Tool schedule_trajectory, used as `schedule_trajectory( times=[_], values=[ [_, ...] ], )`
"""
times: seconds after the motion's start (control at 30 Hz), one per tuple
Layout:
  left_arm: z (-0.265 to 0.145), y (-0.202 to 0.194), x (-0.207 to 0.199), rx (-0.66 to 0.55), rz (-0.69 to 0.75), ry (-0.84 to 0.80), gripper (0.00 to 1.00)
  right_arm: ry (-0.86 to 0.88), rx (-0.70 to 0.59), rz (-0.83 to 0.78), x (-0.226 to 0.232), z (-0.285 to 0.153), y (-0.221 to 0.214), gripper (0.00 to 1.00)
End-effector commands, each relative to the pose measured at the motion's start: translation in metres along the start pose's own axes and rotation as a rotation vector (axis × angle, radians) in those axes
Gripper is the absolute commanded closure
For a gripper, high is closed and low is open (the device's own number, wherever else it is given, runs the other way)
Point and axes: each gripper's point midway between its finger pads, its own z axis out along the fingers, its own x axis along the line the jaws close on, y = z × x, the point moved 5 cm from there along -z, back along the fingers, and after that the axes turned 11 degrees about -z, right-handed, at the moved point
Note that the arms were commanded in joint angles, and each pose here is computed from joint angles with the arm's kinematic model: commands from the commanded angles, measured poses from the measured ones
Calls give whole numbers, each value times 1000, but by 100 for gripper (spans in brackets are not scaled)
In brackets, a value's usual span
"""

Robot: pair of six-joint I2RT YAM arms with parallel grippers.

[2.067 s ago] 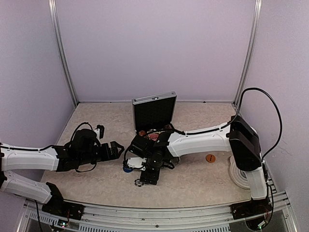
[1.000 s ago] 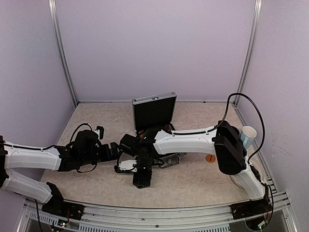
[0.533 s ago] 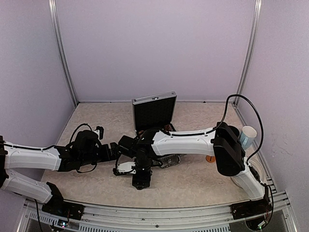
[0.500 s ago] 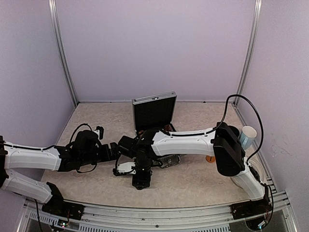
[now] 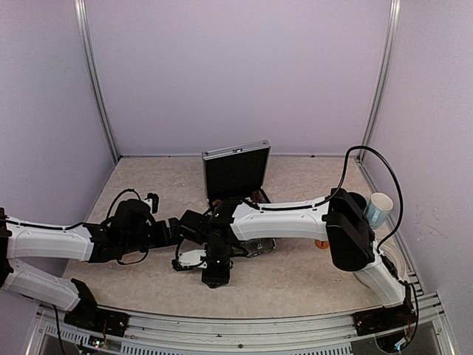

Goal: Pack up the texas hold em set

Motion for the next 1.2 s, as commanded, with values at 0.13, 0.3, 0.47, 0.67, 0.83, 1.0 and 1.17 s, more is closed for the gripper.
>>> schedule_trajectory(
  times=[0.13, 0.3, 0.47, 0.67, 0.83, 1.0, 1.17],
  values=[
    [-2, 5, -8, -15, -1, -35, 1, 119, 131, 11, 26, 42, -25, 67],
    [-2, 6, -9, -14, -1, -35, 1, 77, 90, 5, 21, 29, -17, 70],
    [-2, 8, -10, -21, 4, -35, 1, 25, 24, -6, 16, 6, -8, 65],
    [-2, 8, -11, -18, 3, -38, 1, 54, 44, 0, 20, 9, -12, 42],
    [-1, 8, -12, -17, -1, -40, 1, 67, 66, 9, 22, 15, -14, 38],
    [-2, 7, -10, -18, 0, -36, 1, -72, -5, 31, 3, -14, -1, 31],
    [-1, 6, -10, -14, -5, -43, 1, -45, -44, 18, 9, -29, 5, 31]
  ],
)
